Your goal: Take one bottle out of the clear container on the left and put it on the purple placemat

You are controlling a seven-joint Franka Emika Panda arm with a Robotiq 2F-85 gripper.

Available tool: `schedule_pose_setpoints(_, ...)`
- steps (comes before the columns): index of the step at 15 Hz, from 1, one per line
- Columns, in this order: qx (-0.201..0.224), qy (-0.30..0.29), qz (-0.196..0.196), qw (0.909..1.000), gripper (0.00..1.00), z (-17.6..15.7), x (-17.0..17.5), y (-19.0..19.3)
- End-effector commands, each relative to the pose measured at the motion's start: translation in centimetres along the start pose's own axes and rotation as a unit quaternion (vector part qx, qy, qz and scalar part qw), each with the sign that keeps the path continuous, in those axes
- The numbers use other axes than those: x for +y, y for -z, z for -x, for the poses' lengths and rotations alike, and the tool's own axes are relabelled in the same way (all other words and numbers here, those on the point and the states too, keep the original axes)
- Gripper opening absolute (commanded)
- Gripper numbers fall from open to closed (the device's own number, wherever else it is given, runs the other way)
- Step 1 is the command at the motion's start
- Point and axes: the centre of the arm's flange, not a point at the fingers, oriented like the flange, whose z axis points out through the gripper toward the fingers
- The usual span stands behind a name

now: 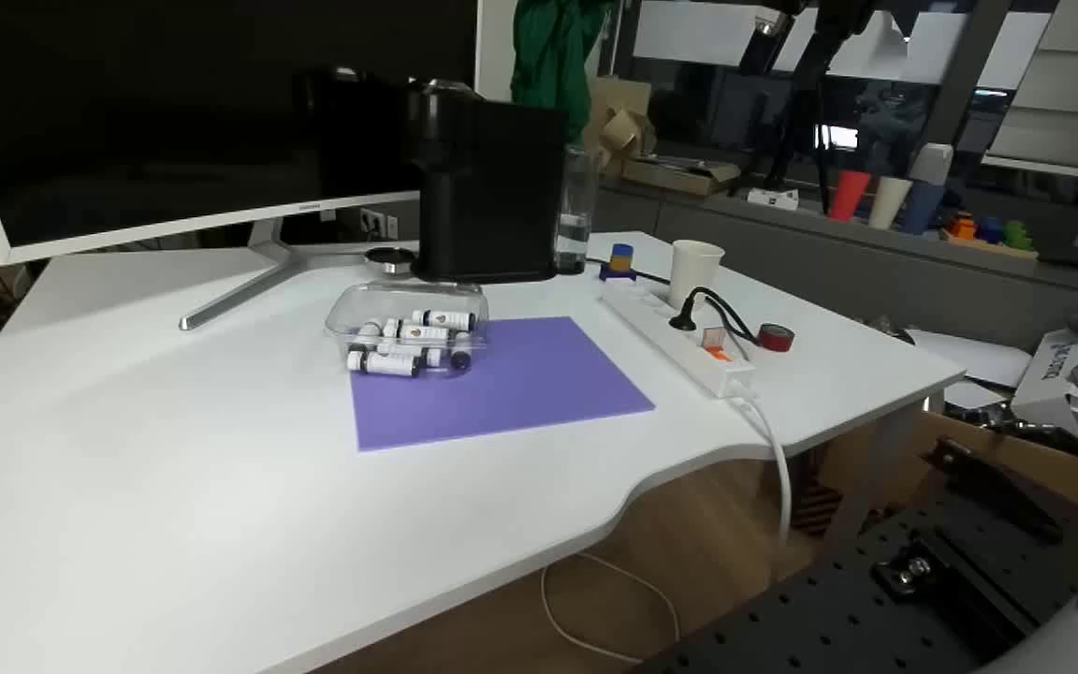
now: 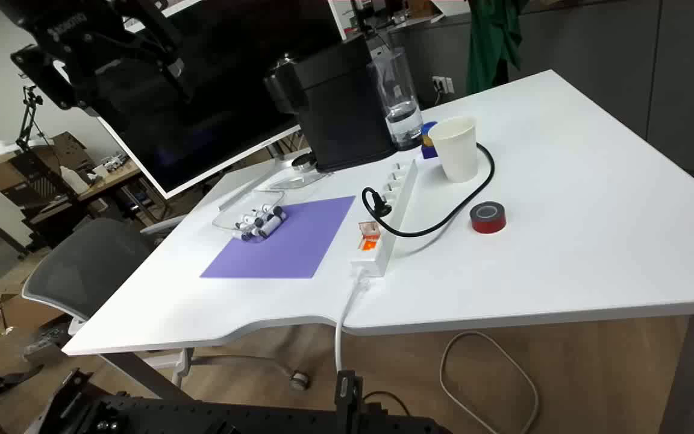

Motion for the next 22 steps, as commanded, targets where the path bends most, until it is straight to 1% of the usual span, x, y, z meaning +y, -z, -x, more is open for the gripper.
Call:
schedule_pose_setpoints(1, 0.000, 0.000, 0.000, 1.0000, 1.00, 0.0, 0.0, 0.0)
schedule_pose_setpoints(11, 0.000, 0.000, 0.000, 1.0000, 1.00, 0.0, 0.0, 0.0)
schedule_pose_setpoints(12, -0.004, 0.005, -0.001, 1.0000, 1.00, -0.9, 0.2, -0.6)
schedule_pose_setpoints(15, -0.019, 0.019, 0.012, 0.9996, 1.00, -4.1, 0.5, -2.8)
schedule_pose_setpoints(18, -0.048, 0.047, 0.013, 0.9976, 1.00, -8.3, 0.1, -5.9)
schedule_pose_setpoints(22, -0.103, 0.100, 0.013, 0.9896, 1.00, -13.8, -1.8, -10.8)
